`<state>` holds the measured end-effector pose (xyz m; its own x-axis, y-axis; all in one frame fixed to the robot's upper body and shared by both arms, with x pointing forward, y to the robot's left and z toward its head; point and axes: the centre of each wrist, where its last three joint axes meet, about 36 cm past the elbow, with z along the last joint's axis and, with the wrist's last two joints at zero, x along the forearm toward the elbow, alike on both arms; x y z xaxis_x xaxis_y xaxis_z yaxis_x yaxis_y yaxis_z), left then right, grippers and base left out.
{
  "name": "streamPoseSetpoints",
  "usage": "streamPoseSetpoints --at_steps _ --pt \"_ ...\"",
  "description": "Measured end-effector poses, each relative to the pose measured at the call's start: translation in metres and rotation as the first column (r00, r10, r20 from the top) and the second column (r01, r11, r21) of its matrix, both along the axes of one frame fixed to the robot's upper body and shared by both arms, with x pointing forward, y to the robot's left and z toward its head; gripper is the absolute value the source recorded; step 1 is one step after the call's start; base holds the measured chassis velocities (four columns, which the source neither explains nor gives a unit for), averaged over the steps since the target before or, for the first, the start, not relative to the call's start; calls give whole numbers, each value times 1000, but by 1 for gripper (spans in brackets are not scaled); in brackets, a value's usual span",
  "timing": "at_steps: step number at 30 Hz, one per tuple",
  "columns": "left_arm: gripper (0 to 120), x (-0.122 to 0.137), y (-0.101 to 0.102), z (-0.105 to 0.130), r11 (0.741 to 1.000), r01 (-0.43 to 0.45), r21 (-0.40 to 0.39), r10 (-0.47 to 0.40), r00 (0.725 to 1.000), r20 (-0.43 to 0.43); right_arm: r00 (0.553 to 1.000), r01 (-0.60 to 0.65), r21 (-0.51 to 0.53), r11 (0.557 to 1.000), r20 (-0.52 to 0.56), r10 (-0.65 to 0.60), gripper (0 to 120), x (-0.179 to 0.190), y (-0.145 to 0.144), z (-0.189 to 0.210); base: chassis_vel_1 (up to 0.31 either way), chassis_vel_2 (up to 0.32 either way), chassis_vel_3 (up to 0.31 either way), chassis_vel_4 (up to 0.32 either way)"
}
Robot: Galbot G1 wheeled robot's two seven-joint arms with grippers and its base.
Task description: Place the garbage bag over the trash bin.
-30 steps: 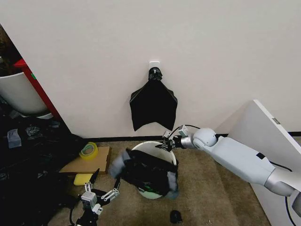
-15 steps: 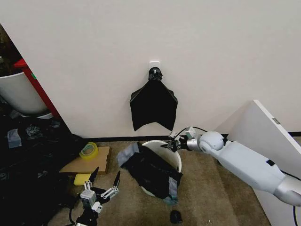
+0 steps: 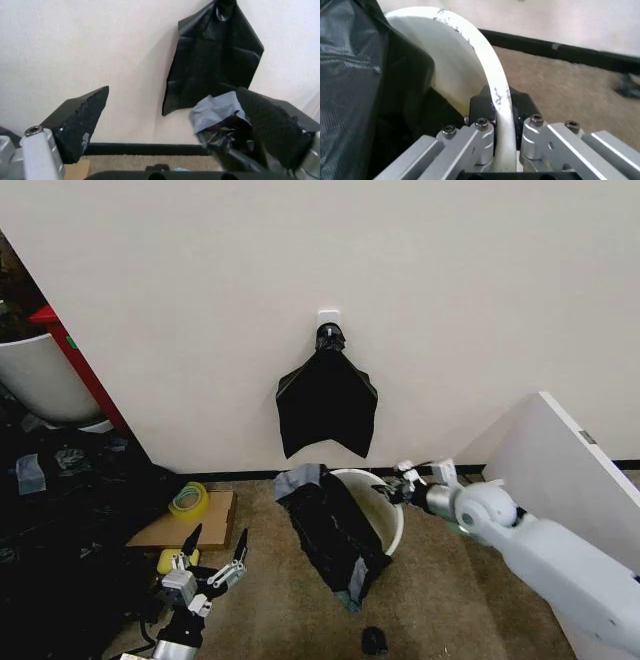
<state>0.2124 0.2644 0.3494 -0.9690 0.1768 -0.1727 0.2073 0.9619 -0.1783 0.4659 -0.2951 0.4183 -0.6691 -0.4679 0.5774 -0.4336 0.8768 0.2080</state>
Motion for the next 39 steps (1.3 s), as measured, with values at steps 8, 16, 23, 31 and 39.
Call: streamPoseSetpoints --at_steps 8,16,23,31,39 --pt "100 -2 -2 6 1000 -7 -8 7 1000 1 957 290 57 955 -12 -289 3 -23 33 7 0 0 0 0" --pt "100 -6 0 13 1000 -24 -8 24 1000 5 918 396 130 909 -47 -394 3 -48 82 9 0 0 0 0" --pt "100 -11 1 12 999 -36 -9 36 999 2 915 398 146 906 0 -402 3 -72 103 -1 0 0 0 0" --pt "100 -14 -1 11 999 -40 -10 40 999 -4 935 347 171 922 15 -354 2 -87 114 -14 0 0 0 0" --pt "100 -16 -2 12 999 -41 -13 41 999 -3 951 307 155 939 -2 -310 2 -91 119 -18 0 0 0 0"
